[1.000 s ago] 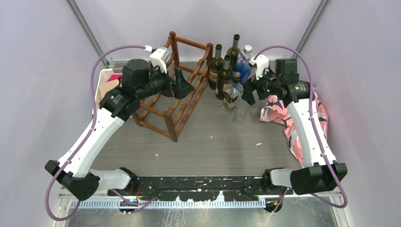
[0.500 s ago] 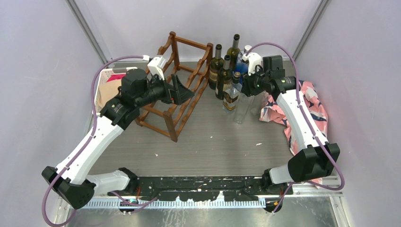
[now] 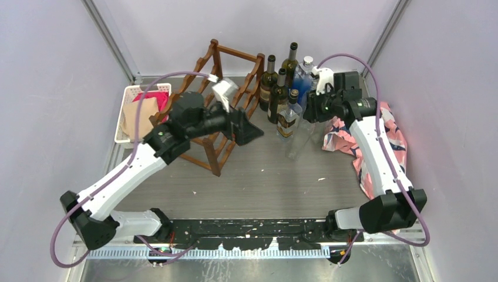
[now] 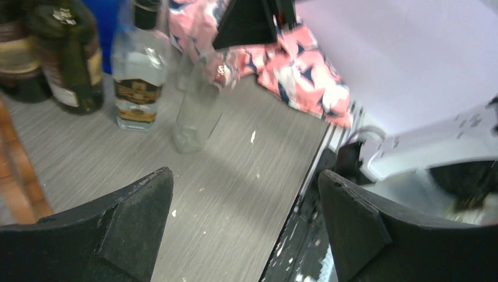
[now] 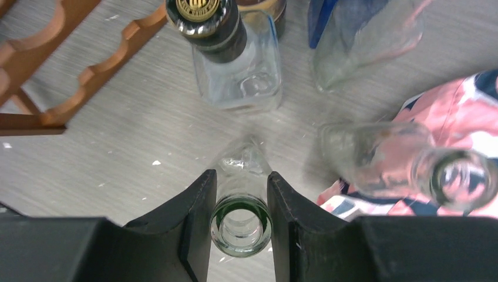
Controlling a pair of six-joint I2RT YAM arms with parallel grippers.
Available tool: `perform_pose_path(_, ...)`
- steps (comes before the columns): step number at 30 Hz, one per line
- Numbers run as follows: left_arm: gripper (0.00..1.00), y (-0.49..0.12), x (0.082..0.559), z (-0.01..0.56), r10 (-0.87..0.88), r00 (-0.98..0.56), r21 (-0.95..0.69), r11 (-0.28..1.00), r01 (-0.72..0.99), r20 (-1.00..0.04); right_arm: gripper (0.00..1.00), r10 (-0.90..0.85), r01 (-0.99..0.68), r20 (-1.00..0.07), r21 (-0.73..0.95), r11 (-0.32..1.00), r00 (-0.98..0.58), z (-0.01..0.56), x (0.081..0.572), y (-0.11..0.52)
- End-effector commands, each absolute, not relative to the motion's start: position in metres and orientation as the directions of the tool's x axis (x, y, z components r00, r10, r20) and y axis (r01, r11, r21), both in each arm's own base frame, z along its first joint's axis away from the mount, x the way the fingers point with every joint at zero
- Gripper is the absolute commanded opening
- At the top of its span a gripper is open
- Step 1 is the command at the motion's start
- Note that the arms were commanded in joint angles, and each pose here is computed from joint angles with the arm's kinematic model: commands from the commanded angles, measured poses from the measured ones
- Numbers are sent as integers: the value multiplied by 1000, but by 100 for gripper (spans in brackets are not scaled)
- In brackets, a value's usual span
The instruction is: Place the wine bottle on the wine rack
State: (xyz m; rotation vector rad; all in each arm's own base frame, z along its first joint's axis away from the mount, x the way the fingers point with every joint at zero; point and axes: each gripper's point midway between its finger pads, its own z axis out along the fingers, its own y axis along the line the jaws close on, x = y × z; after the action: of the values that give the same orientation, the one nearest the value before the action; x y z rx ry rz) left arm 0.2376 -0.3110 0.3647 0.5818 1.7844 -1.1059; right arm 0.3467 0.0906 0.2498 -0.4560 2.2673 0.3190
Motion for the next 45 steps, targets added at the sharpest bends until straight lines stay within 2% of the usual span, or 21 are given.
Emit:
perform_pose_path(1, 93, -353, 220, 363, 69, -209, -166, 391, 905, -976, 1, -14, -370, -807, 255, 893, -590, 308, 317, 99)
perform_pose_path(4, 94, -381, 209, 336, 182, -100, -35, 328, 944, -978, 1, 98, -316, -785, 355, 880, -612, 310, 304, 95)
perform_pose_path(8, 94, -414, 201, 307, 243, -45, 23, 269, 963, -969, 1, 214, -258, -736, 470, 844, -643, 304, 288, 94)
perform_pose_path(15, 94, -444, 214, 254, 289, -59, 40, 324, 945, -955, 1, 346, -182, -654, 600, 779, -673, 287, 266, 93)
perform_pose_path(24, 96, -454, 235, 213, 299, 68, 179, 364, 914, -952, 1, 396, -164, -610, 660, 734, -686, 281, 256, 94)
perform_pose_path(32, 96, -452, 244, 178, 350, 70, 211, 385, 898, -934, 1, 406, -157, -566, 699, 697, -717, 275, 250, 97)
perform_pose_path(34, 94, -452, 244, 171, 357, 62, 208, 386, 899, -932, 1, 413, -148, -552, 709, 689, -724, 273, 250, 98)
perform_pose_path(36, 84, -452, 244, 166, 378, 52, 207, 381, 901, -924, 1, 417, -142, -542, 716, 683, -730, 270, 249, 97)
perform_pose_path(37, 74, -451, 241, 163, 391, 46, 201, 364, 910, -919, 1, 417, -139, -537, 719, 681, -733, 269, 248, 97)
perform_pose_path(38, 56, -452, 237, 163, 395, 45, 194, 346, 918, -918, 1, 418, -135, -533, 720, 681, -735, 267, 248, 97)
perform_pose_path(40, 5, -452, 230, 162, 403, 36, 175, 312, 934, -914, 1, 415, -134, -532, 718, 683, -739, 264, 247, 97)
perform_pose_path(41, 0, -451, 227, 161, 408, 33, 167, 299, 939, -912, 1, 410, -133, -531, 715, 686, -742, 262, 246, 96)
perform_pose_path(43, 0, -448, 219, 162, 413, 29, 148, 260, 954, -910, 3, 376, -153, -544, 696, 702, -750, 255, 243, 95)
perform_pose_path(45, 0, -442, 212, 163, 422, 13, 117, 223, 968, -906, 29, 307, -199, -561, 665, 720, -768, 247, 236, 96)
